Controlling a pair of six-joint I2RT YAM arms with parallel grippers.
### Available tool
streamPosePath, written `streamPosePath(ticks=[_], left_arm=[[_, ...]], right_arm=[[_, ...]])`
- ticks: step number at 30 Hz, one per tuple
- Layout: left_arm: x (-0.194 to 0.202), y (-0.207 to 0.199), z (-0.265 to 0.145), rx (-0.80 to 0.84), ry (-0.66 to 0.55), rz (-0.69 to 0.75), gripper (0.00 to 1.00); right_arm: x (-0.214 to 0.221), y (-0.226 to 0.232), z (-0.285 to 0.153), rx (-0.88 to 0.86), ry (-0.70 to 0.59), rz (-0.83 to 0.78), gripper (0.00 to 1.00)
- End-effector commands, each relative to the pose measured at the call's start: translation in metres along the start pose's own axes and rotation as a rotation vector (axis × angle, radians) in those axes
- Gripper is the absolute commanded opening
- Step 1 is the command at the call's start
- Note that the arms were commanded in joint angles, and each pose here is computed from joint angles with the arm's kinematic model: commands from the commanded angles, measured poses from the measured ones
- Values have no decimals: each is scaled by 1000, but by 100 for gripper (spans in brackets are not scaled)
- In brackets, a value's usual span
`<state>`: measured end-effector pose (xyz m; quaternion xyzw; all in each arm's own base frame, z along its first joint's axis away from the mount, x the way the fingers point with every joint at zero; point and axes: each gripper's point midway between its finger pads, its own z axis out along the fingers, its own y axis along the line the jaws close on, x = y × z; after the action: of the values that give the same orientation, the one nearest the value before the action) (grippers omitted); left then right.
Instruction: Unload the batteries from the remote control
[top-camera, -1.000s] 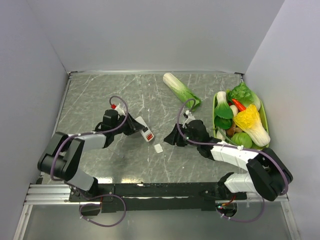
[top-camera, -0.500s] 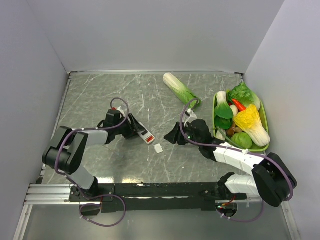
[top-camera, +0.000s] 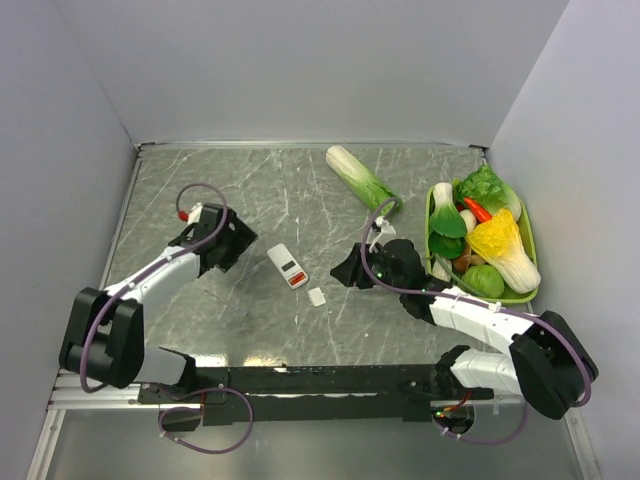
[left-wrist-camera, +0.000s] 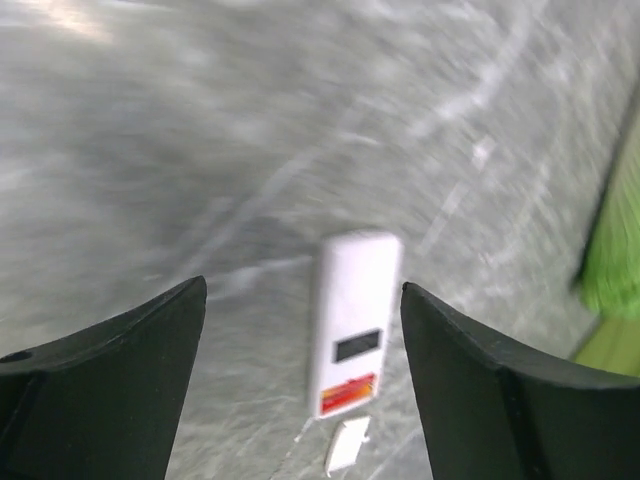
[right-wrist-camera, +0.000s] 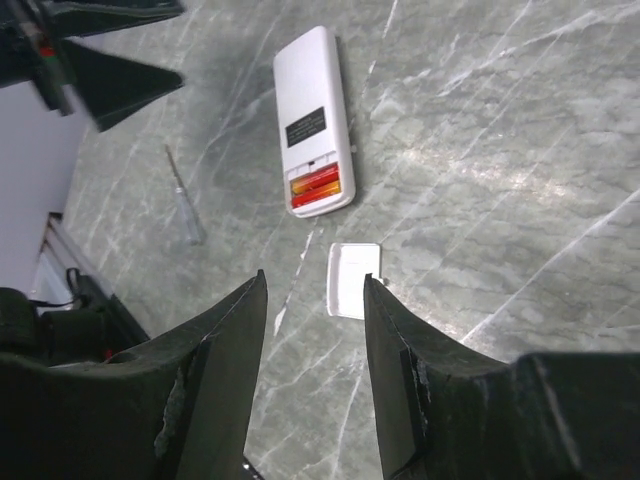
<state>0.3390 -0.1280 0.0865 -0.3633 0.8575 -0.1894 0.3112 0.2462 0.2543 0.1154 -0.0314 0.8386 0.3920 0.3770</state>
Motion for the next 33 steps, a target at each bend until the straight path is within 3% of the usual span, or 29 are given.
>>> streamPosePath(ticks=[1,6,8,19,33], left_arm=[[-31,48,-21,-212,-127,-138,85],[-48,81,-34,-288,-139,-156,93],[-58,91,-41,-286,-143,-167,95],[-93,144,-79,-270,-176,-322,91],[-85,161,-66,-305,-68,-355,91]], right_arm=[[-13,22,2,-9,-36,-105,51],[7,48,20,-8,46,-231,52],[8,79,29,-73,69,-292,52],[54,143,117,-96,213,-540,50],[135,143,176,-45,351,-683,54]])
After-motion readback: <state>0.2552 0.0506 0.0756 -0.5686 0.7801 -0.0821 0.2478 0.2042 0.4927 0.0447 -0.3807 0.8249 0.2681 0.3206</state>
